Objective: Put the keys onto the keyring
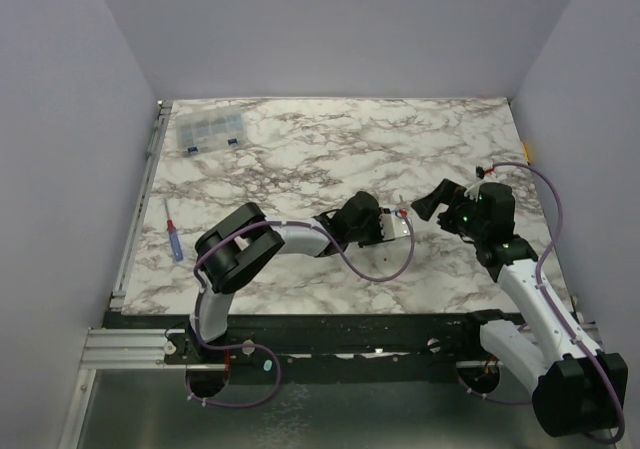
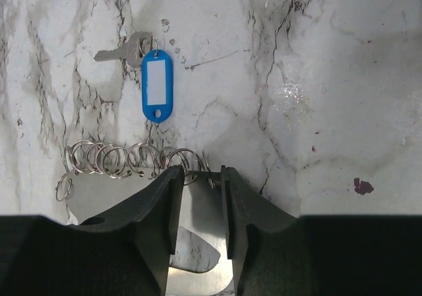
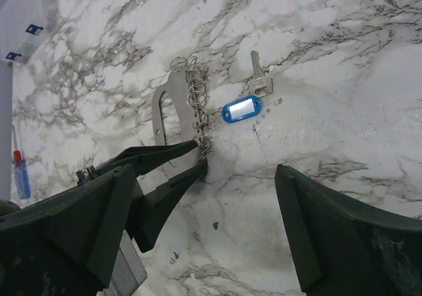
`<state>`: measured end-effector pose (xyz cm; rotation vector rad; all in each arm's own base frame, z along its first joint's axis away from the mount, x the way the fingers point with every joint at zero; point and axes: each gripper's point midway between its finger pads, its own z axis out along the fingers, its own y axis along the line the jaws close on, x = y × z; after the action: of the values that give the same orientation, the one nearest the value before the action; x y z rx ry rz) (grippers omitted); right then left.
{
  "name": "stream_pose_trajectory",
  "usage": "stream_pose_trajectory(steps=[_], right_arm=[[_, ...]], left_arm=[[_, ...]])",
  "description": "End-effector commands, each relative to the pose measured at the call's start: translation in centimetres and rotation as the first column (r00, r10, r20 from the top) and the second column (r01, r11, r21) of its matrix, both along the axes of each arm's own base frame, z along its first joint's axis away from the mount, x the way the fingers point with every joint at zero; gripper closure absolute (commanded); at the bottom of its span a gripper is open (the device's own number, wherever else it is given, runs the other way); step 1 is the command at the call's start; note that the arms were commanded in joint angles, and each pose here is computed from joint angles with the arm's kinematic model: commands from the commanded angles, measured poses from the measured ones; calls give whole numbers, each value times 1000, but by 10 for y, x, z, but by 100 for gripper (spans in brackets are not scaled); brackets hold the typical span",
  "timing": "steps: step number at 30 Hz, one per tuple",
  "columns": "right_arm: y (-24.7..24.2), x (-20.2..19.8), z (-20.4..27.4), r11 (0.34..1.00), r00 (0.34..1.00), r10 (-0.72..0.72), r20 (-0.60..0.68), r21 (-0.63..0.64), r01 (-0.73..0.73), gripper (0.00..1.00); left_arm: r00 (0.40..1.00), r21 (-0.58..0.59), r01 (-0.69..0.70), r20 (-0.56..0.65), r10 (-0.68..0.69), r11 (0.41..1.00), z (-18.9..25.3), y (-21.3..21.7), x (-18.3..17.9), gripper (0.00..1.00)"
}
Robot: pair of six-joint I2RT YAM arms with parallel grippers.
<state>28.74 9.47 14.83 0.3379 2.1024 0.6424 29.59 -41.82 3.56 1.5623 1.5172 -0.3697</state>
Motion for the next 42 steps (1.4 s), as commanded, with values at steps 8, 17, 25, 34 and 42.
stream_pose_trajectory(steps=[8, 17, 25, 34, 42], right_arm=[[4, 0, 6, 1000, 999, 20, 32, -7, -19, 0], [3, -1, 7, 1000, 999, 18, 34, -7, -17, 0], [4, -2, 8, 1000, 999, 19, 40, -4, -19, 0], [4, -2, 10, 1000, 999, 18, 44, -2, -18, 0], [4, -3, 10, 1000, 999, 18, 46, -1, -18, 0]], left_arm=[[997, -5, -29, -69, 28, 1000, -9, -4, 0, 69], [997, -11, -59, -46, 59, 998, 1, 2, 3, 57], [997, -53, -58, -63, 55, 997, 3, 5, -4, 56], [996, -77, -59, -70, 53, 995, 5, -1, -1, 60], [996, -80, -65, -62, 60, 995, 8, 1, 2, 78]])
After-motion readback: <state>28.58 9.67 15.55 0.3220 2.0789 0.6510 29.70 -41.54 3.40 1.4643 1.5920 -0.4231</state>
